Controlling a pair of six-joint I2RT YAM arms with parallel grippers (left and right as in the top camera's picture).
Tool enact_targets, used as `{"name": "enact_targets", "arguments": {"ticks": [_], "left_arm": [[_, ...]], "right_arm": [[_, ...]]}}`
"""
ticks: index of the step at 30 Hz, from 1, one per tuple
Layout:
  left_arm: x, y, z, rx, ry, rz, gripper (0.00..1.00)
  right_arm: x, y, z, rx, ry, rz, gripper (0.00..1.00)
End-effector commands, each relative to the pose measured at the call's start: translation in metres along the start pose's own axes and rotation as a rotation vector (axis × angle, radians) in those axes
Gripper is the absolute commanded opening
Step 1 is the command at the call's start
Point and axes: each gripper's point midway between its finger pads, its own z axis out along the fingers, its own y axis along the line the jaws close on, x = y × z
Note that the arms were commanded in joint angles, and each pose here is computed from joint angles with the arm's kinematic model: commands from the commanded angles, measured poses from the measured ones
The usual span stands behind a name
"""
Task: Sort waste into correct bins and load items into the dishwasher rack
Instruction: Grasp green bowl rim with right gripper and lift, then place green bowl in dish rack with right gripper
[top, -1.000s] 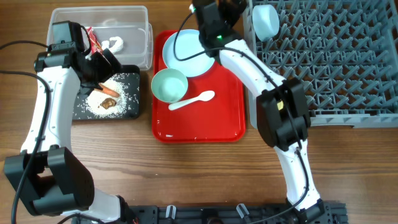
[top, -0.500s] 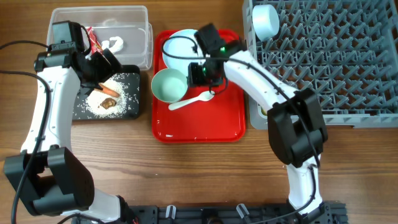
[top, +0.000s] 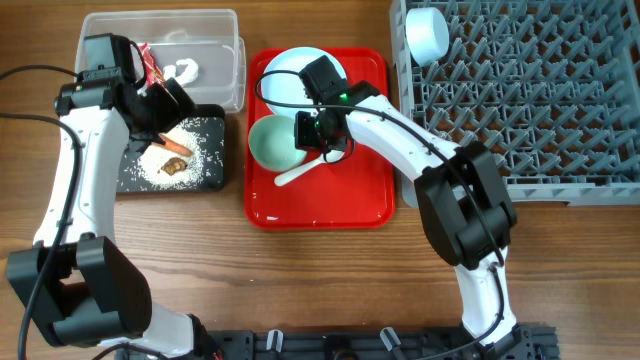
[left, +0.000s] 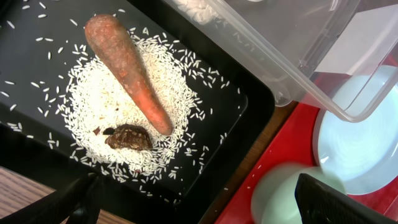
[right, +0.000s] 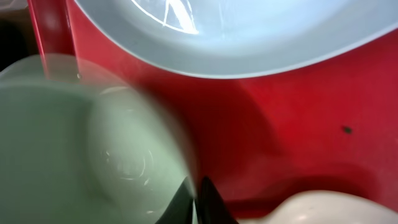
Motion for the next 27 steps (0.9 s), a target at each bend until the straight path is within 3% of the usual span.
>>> {"name": "enact_targets", "arguments": {"ticks": [1, 4, 8, 11, 14, 15, 16, 17, 21, 27], "left_arm": [[0.001, -0.004, -0.004, 0.018, -0.004, 0.01, 1.0], [0.001, -0.004, -0.004, 0.018, -0.004, 0.01, 1.0], [0.001, -0.004, -0.004, 0.018, -0.004, 0.01, 1.0], [0.001, -0.004, -0.004, 0.018, -0.004, 0.01, 1.0], [0.001, -0.004, -0.004, 0.018, -0.004, 0.01, 1.0], [0.001, -0.004, -0.004, 0.018, -0.004, 0.01, 1.0], [0.001, -0.004, -0.004, 0.018, -0.004, 0.01, 1.0], [0.001, -0.004, -0.004, 0.018, -0.004, 0.01, 1.0], [0.001, -0.004, -0.004, 0.018, -0.004, 0.01, 1.0], [0.001, -0.004, -0.004, 0.018, -0.004, 0.01, 1.0]], "right_arm": [[0.001, -0.008, 0.007, 0.026, 0.004, 0.02, 0.04], [-0.011, -0.004, -0.014, 0.003, -0.041, -0.004, 0.04], [-0.054, -0.034, -0.127, 0.151, -0.313, -0.027, 0.04], [-0.062, -0.11, -0.253, 0.617, -0.619, 0.06, 0.04], [-0.037, -0.164, -0.347, 1.147, -0.755, 0.07, 0.04], [-0.033, -0.169, -0.359, 1.24, -0.76, 0.057, 0.04], [-0.032, -0.175, -0.373, 1.392, -0.718, -0.024, 0.04], [-0.04, -0.177, -0.37, 1.474, -0.567, -0.198, 0.04], [-0.066, -0.184, -0.344, 1.625, -0.078, -0.683, 0.04], [-0.09, -0.184, -0.293, 1.541, -0.052, -0.769, 0.04]]}}
